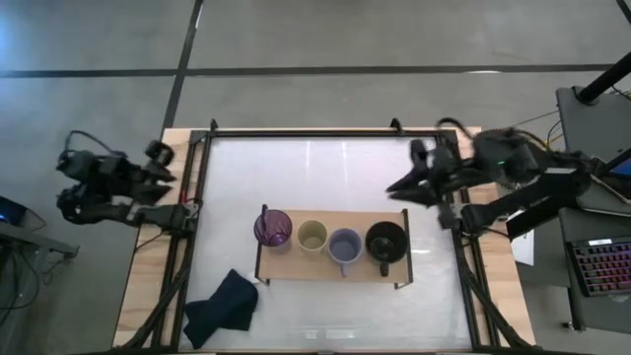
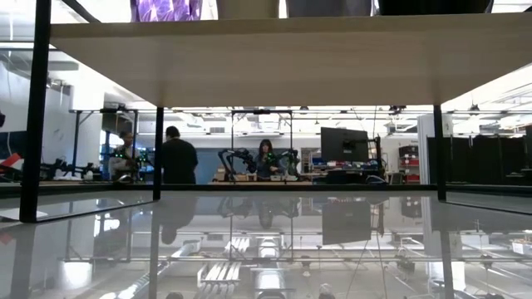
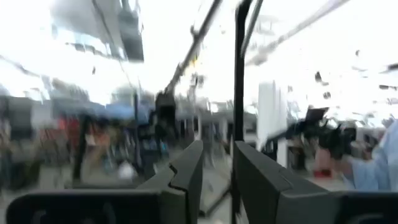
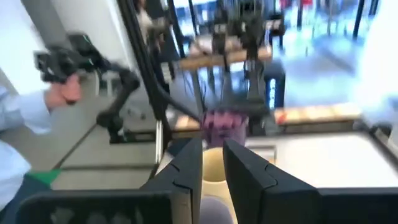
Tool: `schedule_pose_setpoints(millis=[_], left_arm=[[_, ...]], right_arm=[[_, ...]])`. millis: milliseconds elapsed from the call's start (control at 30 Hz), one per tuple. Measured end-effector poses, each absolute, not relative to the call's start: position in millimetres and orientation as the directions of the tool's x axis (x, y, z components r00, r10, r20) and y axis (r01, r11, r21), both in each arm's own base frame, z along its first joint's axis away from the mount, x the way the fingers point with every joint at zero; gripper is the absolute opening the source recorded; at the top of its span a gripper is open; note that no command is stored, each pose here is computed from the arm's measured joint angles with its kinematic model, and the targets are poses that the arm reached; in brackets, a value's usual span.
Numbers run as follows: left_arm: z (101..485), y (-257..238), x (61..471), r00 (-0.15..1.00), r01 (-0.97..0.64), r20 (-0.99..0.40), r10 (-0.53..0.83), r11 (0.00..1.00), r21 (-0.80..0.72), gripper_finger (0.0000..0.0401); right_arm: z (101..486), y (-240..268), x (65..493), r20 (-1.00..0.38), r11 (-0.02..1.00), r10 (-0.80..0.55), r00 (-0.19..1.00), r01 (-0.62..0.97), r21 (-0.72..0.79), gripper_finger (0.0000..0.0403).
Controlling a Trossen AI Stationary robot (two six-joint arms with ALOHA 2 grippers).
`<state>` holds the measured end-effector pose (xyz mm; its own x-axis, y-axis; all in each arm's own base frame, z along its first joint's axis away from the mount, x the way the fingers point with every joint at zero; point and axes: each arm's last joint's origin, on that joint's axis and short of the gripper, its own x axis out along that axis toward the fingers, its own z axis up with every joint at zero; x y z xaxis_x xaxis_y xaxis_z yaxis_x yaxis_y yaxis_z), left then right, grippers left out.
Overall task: Stack small to large cups/mugs on shelf
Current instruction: Return to Home Position
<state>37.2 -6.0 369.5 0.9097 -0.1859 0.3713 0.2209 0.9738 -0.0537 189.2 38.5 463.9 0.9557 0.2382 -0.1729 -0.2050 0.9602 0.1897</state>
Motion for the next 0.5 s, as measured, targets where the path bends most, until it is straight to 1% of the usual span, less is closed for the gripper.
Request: schedule_pose_setpoints(millis=[67, 100, 167, 233, 267, 300, 400, 500], left_arm=[[363, -5, 21, 0.895, 0.205, 0.412, -0.173, 0.978, -0.036, 0.0077], [357, -4, 17, 0.900, 0.203, 0.401, -0.171, 0.978, -0.037, 0.0077], [347, -4, 11, 0.900, 0.203, 0.402, -0.171, 0.978, -0.038, 0.0077], [339, -4, 12, 0.899, 0.193, 0.408, -0.158, 0.980, -0.046, 0.0077], [335, -3, 15, 0.913, 0.176, 0.383, -0.140, 0.983, -0.060, 0.0077], [328, -3, 19, 0.936, 0.159, 0.327, -0.126, 0.984, -0.076, 0.0077], [326, -3, 28, 0.951, 0.122, 0.298, -0.085, 0.987, -0.109, 0.0077], [308, -2, 41, 0.979, 0.087, 0.198, -0.057, 0.985, -0.146, 0.0077]], right_arm=[[457, 29, 170, -0.093, 0.959, 0.249, 0.964, -0.232, 0.160, 0.0059], [453, 26, 161, -0.047, 0.955, 0.271, 0.961, -0.263, 0.139, 0.0059], [443, 21, 146, 0.040, 0.945, 0.305, 0.951, -0.308, 0.107, 0.0059], [429, 18, 134, 0.102, 0.945, 0.305, 0.947, -0.314, 0.093, 0.0059], [421, 16, 129, 0.117, 0.946, 0.299, 0.947, -0.310, 0.096, 0.0059], [411, 15, 125, 0.117, 0.947, 0.291, 0.949, -0.303, 0.103, 0.0059], [387, 13, 116, 0.142, 0.946, 0.277, 0.950, -0.295, 0.133, 0.0059], [366, 11, 106, 0.162, 0.948, 0.240, 0.957, -0.267, 0.172, 0.0059]])
